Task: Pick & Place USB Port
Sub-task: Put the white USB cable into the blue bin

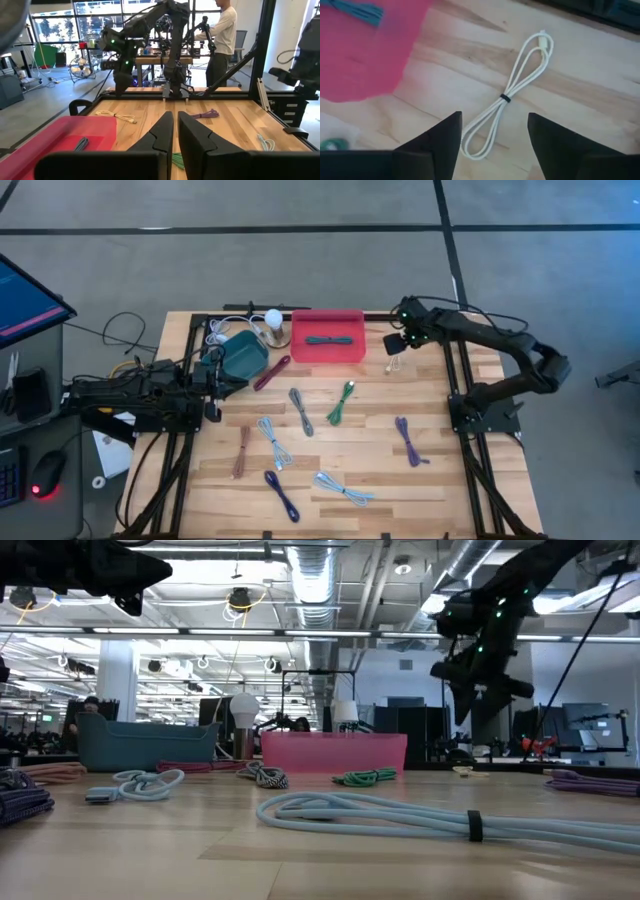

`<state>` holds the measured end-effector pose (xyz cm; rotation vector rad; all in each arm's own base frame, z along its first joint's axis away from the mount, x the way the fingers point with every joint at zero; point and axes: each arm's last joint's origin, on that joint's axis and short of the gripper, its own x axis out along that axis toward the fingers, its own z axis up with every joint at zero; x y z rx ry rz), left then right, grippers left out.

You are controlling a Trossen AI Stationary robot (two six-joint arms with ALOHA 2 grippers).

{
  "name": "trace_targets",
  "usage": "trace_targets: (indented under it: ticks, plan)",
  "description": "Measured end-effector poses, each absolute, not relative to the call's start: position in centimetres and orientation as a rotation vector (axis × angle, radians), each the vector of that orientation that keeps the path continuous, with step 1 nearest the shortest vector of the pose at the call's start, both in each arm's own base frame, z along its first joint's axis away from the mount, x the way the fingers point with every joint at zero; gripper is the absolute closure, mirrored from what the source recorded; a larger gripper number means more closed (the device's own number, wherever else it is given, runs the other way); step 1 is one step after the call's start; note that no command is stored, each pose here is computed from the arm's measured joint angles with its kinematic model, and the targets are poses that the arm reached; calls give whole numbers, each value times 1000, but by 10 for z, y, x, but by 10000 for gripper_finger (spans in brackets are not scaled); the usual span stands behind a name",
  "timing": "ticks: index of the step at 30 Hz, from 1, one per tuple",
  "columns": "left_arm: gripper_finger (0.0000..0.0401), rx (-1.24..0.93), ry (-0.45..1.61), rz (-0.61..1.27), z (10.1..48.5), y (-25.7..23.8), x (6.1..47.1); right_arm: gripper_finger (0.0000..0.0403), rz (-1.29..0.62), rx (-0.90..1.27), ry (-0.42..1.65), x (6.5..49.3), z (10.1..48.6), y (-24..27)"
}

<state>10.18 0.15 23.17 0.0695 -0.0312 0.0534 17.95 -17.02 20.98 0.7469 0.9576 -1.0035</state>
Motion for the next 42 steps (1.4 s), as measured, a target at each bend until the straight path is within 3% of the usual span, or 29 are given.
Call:
trace_targets:
  ticks: [16,31,35,42]
  plan:
    - [375,70,-26,52,231,1,102,223,-1000,786,1145,195,160,-184]
    - [375,70,-14,52,230,1,102,240,-958,831,1198,207,125,-192]
    - [375,70,-11,52,230,1,102,272,-944,816,1209,208,124,-192]
    - [375,70,-9,52,230,1,102,369,-919,781,1188,208,133,-189]
